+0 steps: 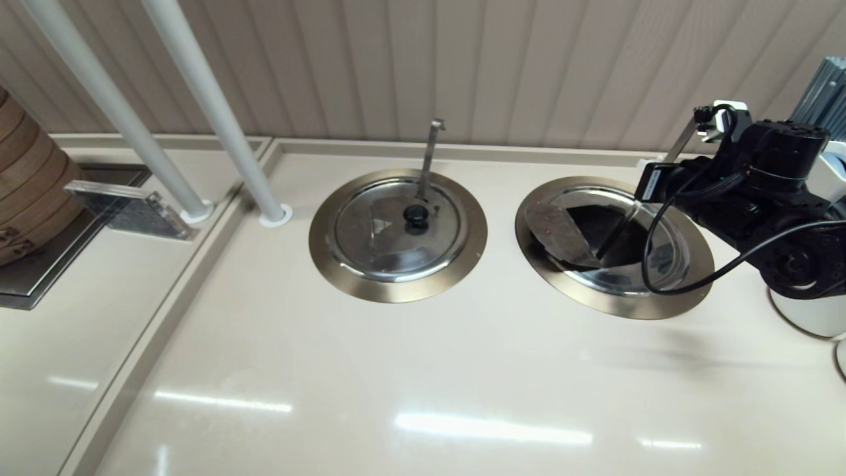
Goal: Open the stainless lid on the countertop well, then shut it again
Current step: Stir with a spoon
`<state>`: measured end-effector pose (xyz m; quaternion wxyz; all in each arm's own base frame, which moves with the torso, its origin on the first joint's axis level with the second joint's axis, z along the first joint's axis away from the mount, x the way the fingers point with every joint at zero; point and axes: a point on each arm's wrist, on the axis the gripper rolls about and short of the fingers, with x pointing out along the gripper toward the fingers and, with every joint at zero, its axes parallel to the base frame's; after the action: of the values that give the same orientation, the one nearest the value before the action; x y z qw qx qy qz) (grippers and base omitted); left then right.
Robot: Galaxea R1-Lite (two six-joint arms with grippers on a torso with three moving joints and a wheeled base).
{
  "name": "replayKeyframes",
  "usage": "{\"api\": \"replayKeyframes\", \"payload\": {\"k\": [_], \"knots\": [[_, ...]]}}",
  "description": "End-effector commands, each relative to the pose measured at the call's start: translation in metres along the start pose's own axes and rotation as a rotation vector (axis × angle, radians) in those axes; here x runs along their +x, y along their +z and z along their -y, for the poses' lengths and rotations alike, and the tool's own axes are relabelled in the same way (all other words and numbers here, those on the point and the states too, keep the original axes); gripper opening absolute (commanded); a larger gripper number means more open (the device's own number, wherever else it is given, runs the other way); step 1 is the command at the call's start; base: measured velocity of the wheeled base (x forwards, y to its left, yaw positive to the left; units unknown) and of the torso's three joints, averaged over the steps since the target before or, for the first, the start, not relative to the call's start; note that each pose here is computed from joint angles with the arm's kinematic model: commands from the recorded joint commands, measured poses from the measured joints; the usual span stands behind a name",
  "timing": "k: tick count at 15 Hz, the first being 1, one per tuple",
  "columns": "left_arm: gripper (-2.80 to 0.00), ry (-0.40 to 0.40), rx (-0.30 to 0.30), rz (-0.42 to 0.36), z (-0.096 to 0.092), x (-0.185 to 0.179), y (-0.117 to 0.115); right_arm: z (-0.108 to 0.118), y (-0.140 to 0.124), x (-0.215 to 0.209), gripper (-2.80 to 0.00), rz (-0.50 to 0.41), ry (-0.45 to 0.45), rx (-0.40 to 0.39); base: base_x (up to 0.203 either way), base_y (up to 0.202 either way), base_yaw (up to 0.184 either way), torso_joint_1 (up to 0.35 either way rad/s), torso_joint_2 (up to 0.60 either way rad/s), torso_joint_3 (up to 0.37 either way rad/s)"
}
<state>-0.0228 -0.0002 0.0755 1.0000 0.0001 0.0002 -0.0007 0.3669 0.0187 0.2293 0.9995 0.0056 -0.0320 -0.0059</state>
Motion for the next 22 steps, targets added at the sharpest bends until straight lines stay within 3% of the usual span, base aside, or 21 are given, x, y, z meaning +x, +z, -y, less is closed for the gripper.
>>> {"api": "replayKeyframes", "payload": {"k": [1, 7, 8, 22], "knots": [[-2.8, 0.0, 0.0, -0.001, 0.0, 0.0, 0.0, 0.002, -0.002, 0.004, -2.8, 0.001, -0.007, 0.0, 0.0, 0.0, 0.0, 0.0, 0.0, 0.0], [-2.8, 0.0, 0.0, -0.001, 0.0, 0.0, 0.0, 0.007, -0.013, 0.012, -2.8, -0.021, -0.02, -0.002, 0.0, 0.0, 0.0, 0.0, 0.0, 0.0], [-2.8, 0.0, 0.0, -0.001, 0.0, 0.0, 0.0, 0.009, -0.013, 0.013, 0.0, -0.018, -0.024, 0.001, 0.0, 0.0, 0.0, 0.0, 0.0, 0.0], [-2.8, 0.0, 0.0, -0.001, 0.0, 0.0, 0.0, 0.01, -0.023, 0.03, 0.0, -0.002, -0.055, -0.002, 0.0, 0.0, 0.0, 0.0, 0.0, 0.0]]}}
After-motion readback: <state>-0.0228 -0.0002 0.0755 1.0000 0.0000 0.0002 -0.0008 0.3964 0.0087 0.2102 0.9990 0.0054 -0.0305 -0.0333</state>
